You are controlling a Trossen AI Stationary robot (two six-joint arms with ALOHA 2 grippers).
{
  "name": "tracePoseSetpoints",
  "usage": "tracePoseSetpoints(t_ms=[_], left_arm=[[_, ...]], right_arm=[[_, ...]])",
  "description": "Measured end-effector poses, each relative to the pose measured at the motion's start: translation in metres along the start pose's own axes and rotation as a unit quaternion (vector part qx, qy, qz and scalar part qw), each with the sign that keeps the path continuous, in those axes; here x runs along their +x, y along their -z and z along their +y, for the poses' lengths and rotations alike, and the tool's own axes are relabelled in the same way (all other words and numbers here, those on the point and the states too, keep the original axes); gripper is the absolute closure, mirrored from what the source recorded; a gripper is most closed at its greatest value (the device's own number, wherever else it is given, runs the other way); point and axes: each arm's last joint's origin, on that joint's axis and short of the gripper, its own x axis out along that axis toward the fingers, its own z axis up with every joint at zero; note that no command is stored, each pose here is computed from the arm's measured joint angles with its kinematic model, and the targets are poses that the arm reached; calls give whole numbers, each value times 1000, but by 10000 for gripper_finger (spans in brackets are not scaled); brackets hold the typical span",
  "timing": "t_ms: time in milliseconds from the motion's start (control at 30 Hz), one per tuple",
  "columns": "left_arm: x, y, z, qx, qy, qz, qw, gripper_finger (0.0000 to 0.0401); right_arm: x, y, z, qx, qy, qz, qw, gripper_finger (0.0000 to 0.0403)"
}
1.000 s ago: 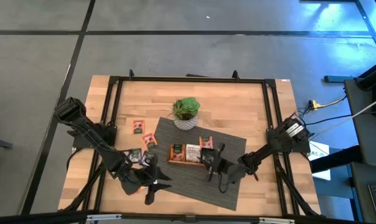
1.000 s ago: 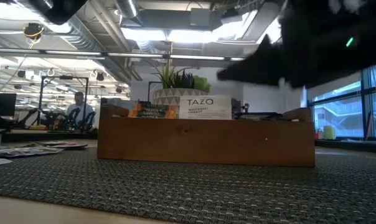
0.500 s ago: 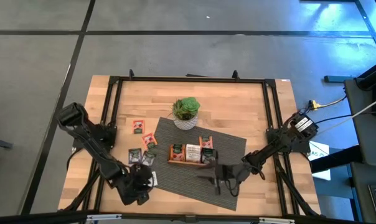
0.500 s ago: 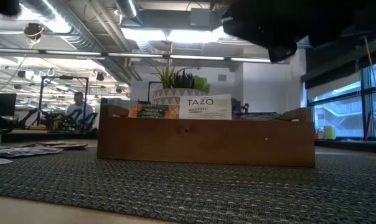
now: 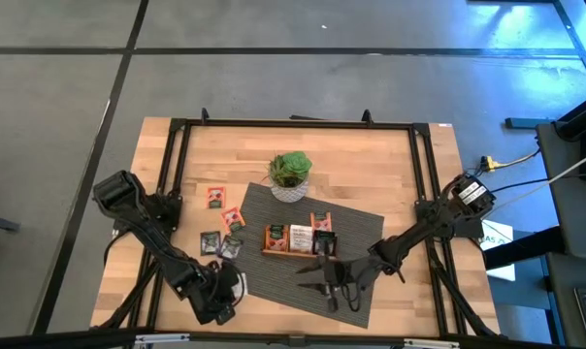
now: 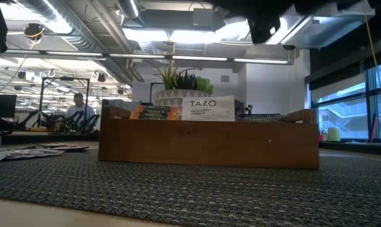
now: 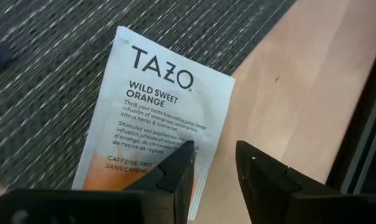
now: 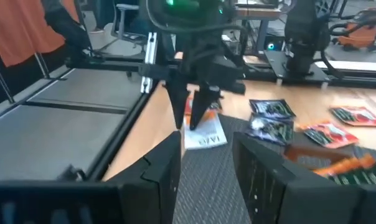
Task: Pick & Place Tea
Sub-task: Put the white tea bag into the middle of the wooden organizer
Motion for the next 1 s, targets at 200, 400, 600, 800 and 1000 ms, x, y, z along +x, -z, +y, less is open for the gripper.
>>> tracePoseSetpoints(t_ms=[200,400,600,800,1000], left_arm=[[3,-3,-8,36,39,-39,998,287],[18,0,-12,46,54,-56,996,287],[31,3,-20,71,97,-68,990,288],[30,4,-22,106,103,-74,986,288],[30,4,-22,138,101,-79,982,287]], right_arm=[[20,-22,3,35,7,51,998,257],[50,-28,14,45,24,111,992,257],[84,-19,15,56,5,139,989,257],[115,3,11,107,-32,171,979,257],[142,29,7,106,-24,191,976,257]])
